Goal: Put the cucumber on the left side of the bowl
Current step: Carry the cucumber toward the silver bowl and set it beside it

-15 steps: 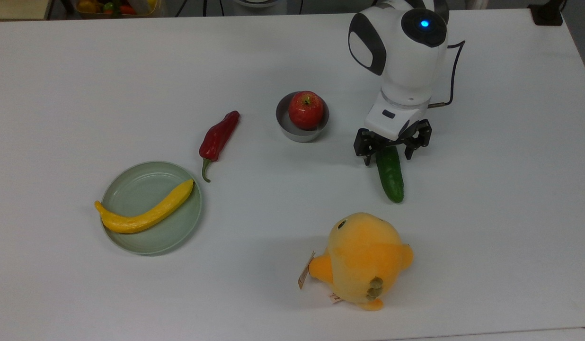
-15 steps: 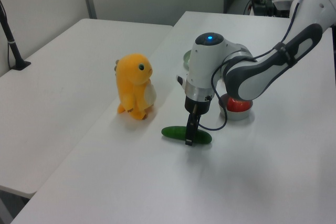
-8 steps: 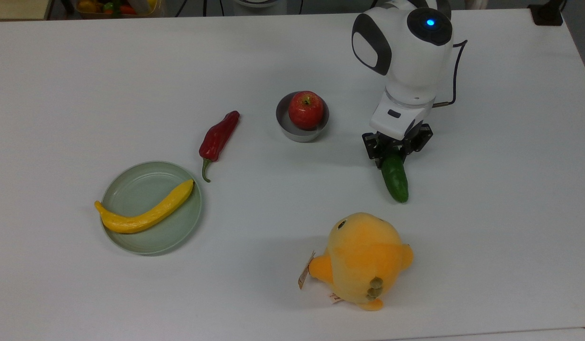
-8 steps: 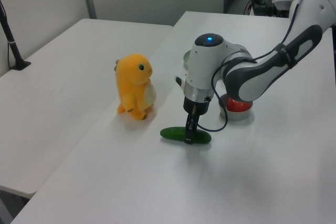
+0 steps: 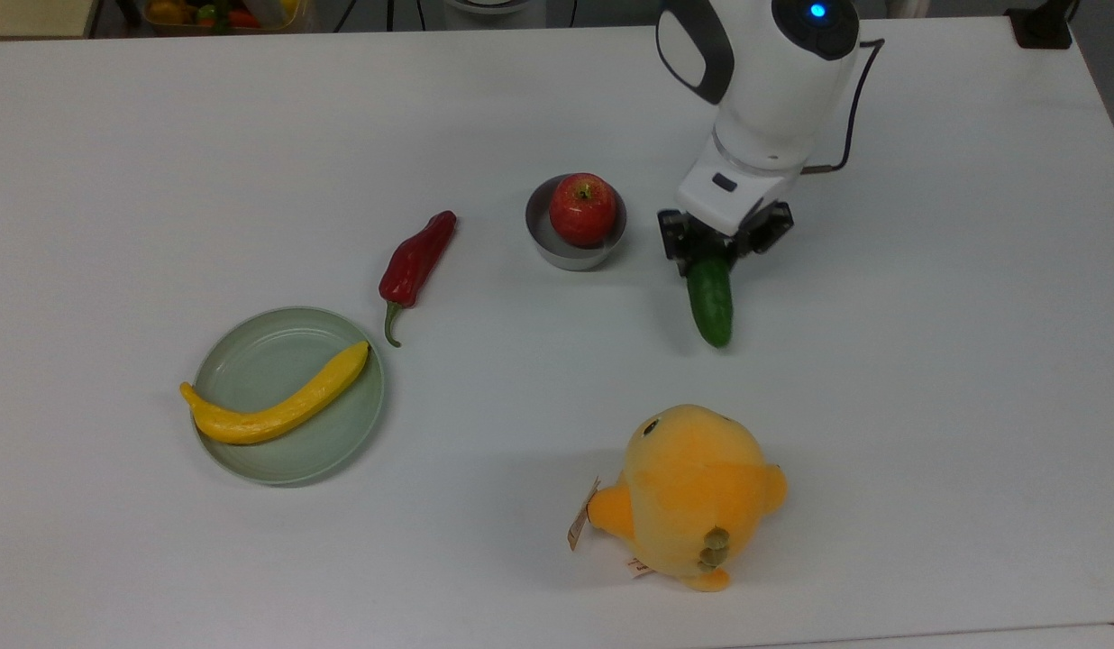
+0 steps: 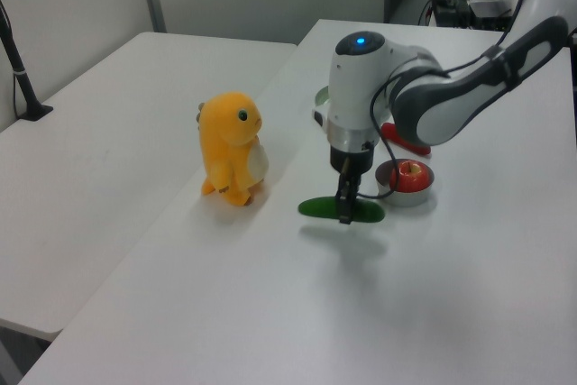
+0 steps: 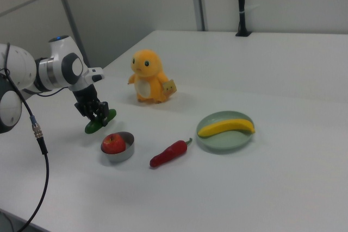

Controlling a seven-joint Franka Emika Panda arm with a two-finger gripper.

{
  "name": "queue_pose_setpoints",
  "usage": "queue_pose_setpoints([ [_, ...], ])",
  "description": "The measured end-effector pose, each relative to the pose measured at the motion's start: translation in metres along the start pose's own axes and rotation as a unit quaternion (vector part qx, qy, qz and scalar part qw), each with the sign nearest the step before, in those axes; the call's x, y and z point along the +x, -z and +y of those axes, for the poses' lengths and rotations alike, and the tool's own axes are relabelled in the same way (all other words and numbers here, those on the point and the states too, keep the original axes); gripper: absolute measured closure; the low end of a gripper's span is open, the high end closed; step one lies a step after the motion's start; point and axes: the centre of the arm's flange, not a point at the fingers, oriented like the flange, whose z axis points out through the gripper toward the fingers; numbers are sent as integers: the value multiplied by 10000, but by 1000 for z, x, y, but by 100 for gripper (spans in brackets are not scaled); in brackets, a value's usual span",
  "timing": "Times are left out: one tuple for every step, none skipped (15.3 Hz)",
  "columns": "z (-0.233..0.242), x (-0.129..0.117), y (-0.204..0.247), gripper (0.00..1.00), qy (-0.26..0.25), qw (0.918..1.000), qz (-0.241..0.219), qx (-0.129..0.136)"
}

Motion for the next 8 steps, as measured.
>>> queue_pose_setpoints([
  [6, -6, 4, 52, -29, 9998, -154, -86],
  [11, -11, 6, 52, -50, 9995, -284, -157],
  [16, -16, 6, 52, -65, 9989, -410, -221],
  [20, -21, 4, 52, -78, 9983, -514, -273],
  [23, -24, 1, 52, -87, 9978, -579, -308],
  [25, -25, -2, 52, -84, 9975, -611, -334],
  [26, -27, -6, 52, -56, 9972, -639, -390],
  [27, -29, -10, 52, -20, 9968, -661, -450],
])
